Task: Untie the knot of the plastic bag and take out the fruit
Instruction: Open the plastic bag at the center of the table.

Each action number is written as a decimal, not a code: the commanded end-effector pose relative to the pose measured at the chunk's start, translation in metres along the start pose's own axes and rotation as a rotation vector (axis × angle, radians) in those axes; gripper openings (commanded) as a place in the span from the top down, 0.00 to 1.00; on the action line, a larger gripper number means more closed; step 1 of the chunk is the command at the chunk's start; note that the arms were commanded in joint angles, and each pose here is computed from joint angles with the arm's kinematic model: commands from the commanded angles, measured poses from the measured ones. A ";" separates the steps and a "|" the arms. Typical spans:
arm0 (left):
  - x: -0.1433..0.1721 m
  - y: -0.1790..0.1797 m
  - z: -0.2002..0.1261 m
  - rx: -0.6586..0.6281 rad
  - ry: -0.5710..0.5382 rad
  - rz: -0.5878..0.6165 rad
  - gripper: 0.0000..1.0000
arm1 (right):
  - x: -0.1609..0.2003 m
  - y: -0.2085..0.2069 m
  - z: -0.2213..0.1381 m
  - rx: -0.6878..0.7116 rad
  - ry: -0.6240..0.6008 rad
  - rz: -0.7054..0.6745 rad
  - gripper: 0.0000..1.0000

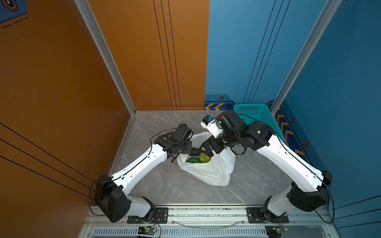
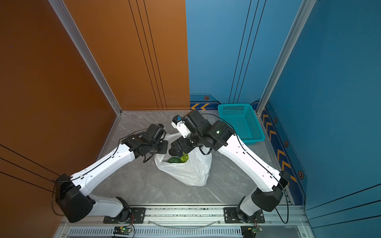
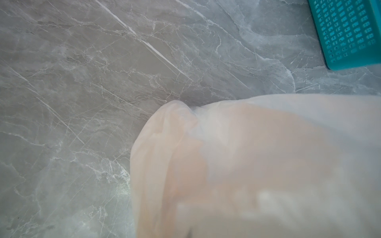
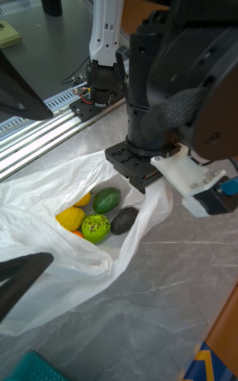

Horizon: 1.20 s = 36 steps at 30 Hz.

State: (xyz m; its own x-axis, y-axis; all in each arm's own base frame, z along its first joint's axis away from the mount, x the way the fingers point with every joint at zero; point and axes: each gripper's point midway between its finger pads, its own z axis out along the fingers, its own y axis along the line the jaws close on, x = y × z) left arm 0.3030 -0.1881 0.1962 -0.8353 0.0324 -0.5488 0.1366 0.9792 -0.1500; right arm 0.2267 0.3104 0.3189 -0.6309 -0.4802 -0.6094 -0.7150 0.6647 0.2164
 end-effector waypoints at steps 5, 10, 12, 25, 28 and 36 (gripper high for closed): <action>0.000 -0.008 -0.018 0.097 -0.088 -0.096 1.00 | 0.016 -0.005 0.081 -0.071 -0.023 0.270 0.02; 0.015 -0.013 -0.010 0.140 -0.103 -0.145 1.00 | 0.007 -0.047 0.123 0.178 -0.106 0.285 0.02; 0.030 -0.009 0.000 0.138 -0.088 -0.170 1.00 | 0.025 -0.089 0.127 0.395 -0.094 0.290 0.02; 0.033 -0.006 0.009 0.147 -0.107 -0.241 1.00 | 0.125 -0.177 0.061 0.692 0.165 0.295 0.05; 0.028 -0.020 0.005 0.193 -0.103 -0.236 1.00 | 0.111 -0.133 0.070 0.502 0.158 0.289 0.05; 0.016 -0.038 -0.010 0.285 -0.144 -0.253 1.00 | 0.076 -0.055 0.105 0.201 0.104 0.323 0.04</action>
State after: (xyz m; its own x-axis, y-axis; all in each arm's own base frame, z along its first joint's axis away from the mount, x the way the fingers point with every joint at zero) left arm 0.2790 -0.2109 0.1804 -0.7976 -0.2236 -0.5602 0.0592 0.8952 -0.4416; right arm 0.2516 0.2740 0.1851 -0.8177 -0.3085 -0.4860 -0.4133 0.9023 0.1227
